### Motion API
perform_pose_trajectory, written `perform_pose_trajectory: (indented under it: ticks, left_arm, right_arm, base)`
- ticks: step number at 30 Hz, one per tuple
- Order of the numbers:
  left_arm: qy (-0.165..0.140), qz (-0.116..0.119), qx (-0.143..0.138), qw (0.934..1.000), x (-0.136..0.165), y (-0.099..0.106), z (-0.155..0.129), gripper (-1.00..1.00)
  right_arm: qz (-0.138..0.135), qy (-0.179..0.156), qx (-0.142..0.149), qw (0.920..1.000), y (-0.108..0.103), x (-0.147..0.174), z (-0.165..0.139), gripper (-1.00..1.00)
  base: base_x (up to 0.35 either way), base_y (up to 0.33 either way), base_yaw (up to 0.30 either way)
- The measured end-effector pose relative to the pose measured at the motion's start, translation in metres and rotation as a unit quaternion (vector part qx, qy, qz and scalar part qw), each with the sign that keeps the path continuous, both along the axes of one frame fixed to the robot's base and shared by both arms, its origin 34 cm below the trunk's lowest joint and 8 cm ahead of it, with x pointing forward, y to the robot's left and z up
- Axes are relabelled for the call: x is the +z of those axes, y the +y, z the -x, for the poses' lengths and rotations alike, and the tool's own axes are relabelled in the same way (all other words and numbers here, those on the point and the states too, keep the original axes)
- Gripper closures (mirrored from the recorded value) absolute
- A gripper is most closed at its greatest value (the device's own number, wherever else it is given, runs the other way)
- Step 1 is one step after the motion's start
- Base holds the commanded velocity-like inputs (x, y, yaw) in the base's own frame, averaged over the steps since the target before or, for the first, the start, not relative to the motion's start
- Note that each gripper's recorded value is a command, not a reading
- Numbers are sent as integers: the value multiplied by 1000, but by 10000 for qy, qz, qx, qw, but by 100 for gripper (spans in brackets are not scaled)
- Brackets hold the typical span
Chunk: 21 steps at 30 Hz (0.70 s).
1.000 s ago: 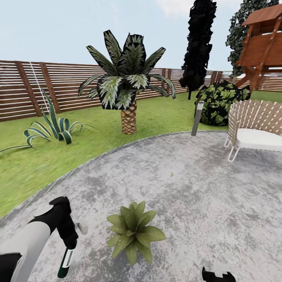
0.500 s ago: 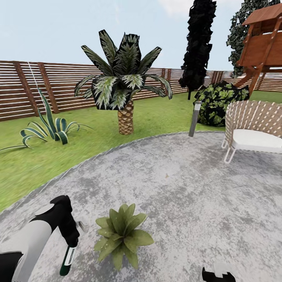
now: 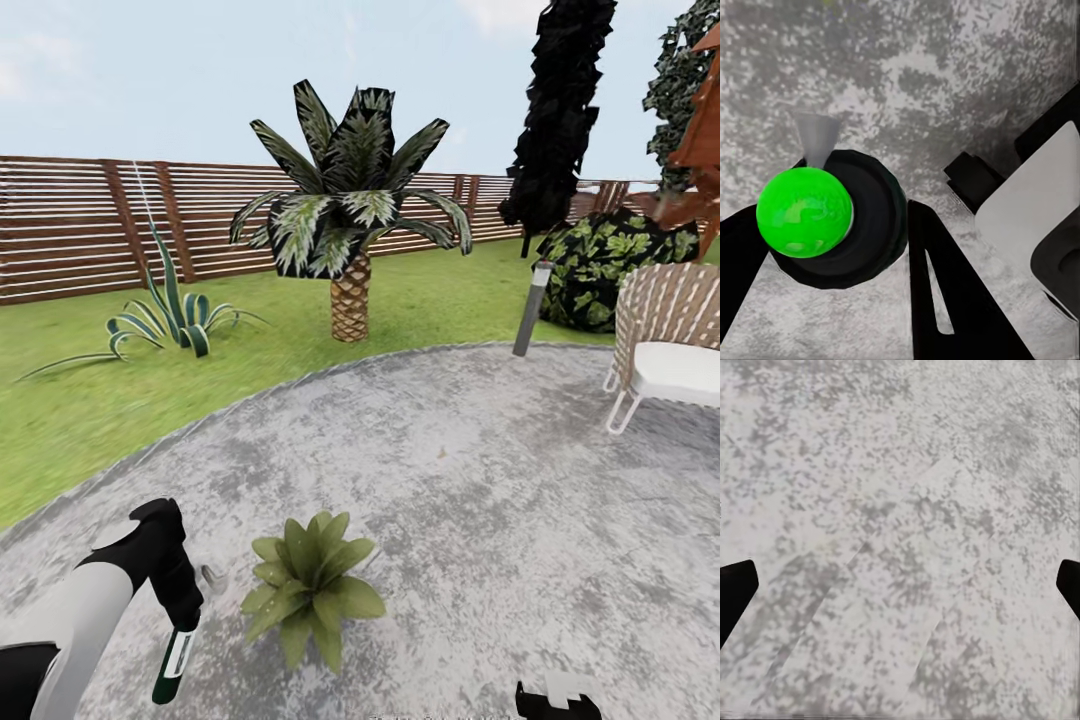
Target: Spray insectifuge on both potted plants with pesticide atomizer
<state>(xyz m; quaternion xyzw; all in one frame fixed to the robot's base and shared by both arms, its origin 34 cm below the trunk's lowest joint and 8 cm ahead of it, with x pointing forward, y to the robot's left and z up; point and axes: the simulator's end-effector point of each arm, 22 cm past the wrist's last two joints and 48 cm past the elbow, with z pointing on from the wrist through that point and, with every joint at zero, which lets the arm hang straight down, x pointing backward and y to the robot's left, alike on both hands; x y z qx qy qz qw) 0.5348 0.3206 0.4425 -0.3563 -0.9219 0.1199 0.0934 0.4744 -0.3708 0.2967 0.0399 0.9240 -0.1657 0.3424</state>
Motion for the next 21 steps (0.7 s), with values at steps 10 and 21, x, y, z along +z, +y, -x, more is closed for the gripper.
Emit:
perform_pose_trajectory:
  ticks: [10, 21]
  left_arm:
    - [-9, -89, -10, 10000, -6, 5, 4, 100]
    - [-156, -154, -50, 9997, -13, -2, 0, 100]
  right_arm:
    - [-1, -2, 0, 10000, 0, 0, 0, -100]
    - [0, -8, 0, 10000, 0, 1, 0, -100]
  base:
    - [-101, -79, 239]
    - [79, -111, 125]
